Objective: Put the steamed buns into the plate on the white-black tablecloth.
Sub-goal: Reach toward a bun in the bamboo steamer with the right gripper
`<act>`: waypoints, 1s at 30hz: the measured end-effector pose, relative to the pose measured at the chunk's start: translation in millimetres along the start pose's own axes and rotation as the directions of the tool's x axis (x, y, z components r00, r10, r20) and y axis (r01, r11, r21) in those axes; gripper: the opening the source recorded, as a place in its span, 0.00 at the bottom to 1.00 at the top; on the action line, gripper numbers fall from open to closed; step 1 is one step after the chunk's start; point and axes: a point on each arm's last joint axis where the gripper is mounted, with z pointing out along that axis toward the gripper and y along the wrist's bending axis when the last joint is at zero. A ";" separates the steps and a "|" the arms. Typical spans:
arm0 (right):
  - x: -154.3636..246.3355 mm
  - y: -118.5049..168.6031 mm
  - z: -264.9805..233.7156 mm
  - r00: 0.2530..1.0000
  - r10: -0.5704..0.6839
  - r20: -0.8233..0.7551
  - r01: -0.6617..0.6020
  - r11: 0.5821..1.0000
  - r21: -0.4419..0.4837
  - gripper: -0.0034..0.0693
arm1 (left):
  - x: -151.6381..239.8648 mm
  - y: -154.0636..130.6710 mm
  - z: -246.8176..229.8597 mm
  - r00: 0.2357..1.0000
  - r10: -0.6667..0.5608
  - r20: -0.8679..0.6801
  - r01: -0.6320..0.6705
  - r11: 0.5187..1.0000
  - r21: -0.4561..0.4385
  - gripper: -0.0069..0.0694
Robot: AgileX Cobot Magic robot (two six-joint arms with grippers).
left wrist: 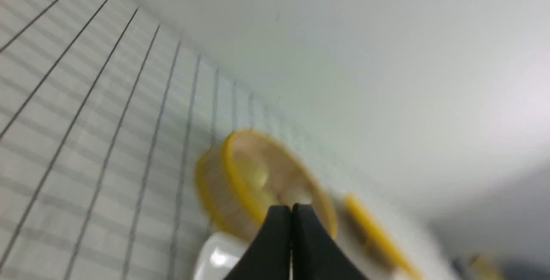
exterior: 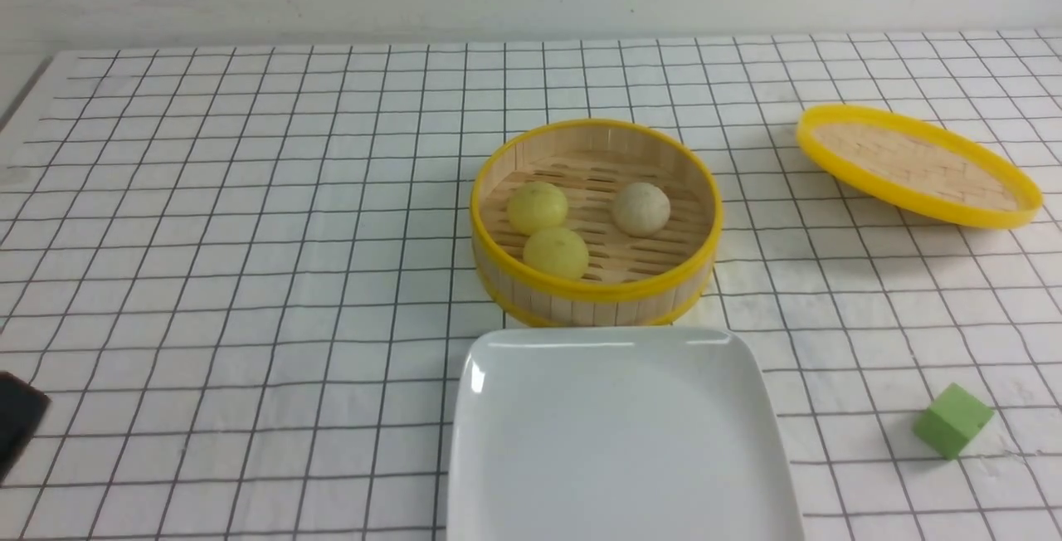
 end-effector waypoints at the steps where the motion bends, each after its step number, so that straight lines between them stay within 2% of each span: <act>1: -6.8 3.8 3.1 0.998 -0.001 -0.070 0.002 1.000 0.021 0.03 | 1.4 -0.3 3.9 0.996 0.016 -0.088 -0.020 0.999 -0.047 0.10; 3: -16.9 13.6 17.7 0.951 0.011 -0.310 0.009 0.998 0.065 0.03 | 1.7 1.0 19.7 0.950 0.004 -0.313 -0.063 0.982 -0.178 0.09; 4: -20.0 19.1 27.0 0.915 0.000 -0.402 0.022 0.998 0.051 0.03 | 2.4 3.6 28.6 0.914 -0.021 -0.405 -0.082 0.969 -0.235 0.09; 5: -22.7 27.6 39.6 0.868 -0.042 -0.495 0.043 0.999 -0.011 0.03 | 2.5 7.5 41.6 0.866 -0.057 -0.497 -0.107 0.950 -0.295 0.09; 7: -25.9 36.0 53.7 0.830 -0.092 -0.551 0.052 0.995 -0.087 0.04 | 1.5 9.2 50.3 0.833 -0.066 -0.550 -0.135 0.939 -0.316 0.09; 8: -29.5 44.8 68.2 0.800 -0.145 -0.582 0.051 0.983 -0.175 0.05 | -0.6 11.9 64.4 0.792 -0.059 -0.608 -0.181 0.928 -0.325 0.09; 9: -30.2 47.7 73.6 0.791 -0.153 -0.592 0.049 0.981 -0.187 0.06 | -0.3 12.7 66.2 0.786 -0.058 -0.616 -0.186 0.927 -0.326 0.09; 10: -35.8 59.4 92.9 0.762 -0.234 -0.604 0.046 0.949 -0.310 0.10 | -2.3 14.4 77.2 0.756 -0.048 -0.653 -0.218 0.922 -0.321 0.09; 12: -42.8 80.6 115.7 0.740 -0.342 -0.579 0.050 0.887 -0.459 0.20 | -4.9 15.6 91.2 0.721 -0.041 -0.691 -0.247 0.918 -0.311 0.10; 15: -50.8 108.1 146.1 0.709 -0.440 -0.551 0.081 0.827 -0.556 0.36 | -7.0 16.4 102.5 0.702 -0.043 -0.710 -0.254 0.918 -0.306 0.13; 16: -50.6 111.1 147.9 0.706 -0.448 -0.549 0.085 0.822 -0.563 0.37 | -7.2 16.3 102.9 0.702 -0.042 -0.711 -0.255 0.918 -0.305 0.13; 17: -53.1 120.1 158.5 0.697 -0.471 -0.541 0.105 0.813 -0.573 0.42 | -7.6 16.7 104.7 0.701 -0.042 -0.712 -0.256 0.917 -0.306 0.14; 20: -62.0 149.6 194.7 0.677 -0.506 -0.534 0.188 0.821 -0.540 0.54 | -7.8 17.4 106.3 0.702 -0.039 -0.711 -0.259 0.916 -0.306 0.20; 22: -59.3 164.3 218.0 0.646 -0.534 -0.546 0.252 0.824 -0.507 0.56 | -8.1 18.0 106.2 0.701 -0.031 -0.712 -0.269 0.913 -0.305 0.24; 26: -46.6 195.6 254.9 0.580 -0.610 -0.539 0.377 0.788 -0.487 0.57 | -8.6 19.1 106.1 0.701 -0.021 -0.713 -0.284 0.908 -0.307 0.30; 28: -32.0 214.6 290.0 0.545 -0.642 -0.538 0.453 0.766 -0.456 0.57 | -8.6 19.1 106.1 0.701 -0.021 -0.713 -0.284 0.908 -0.307 0.34; 30: -22.8 221.8 312.7 0.537 -0.645 -0.543 0.483 0.763 -0.430 0.57 | -8.7 19.1 106.2 0.702 -0.021 -0.712 -0.284 0.908 -0.307 0.37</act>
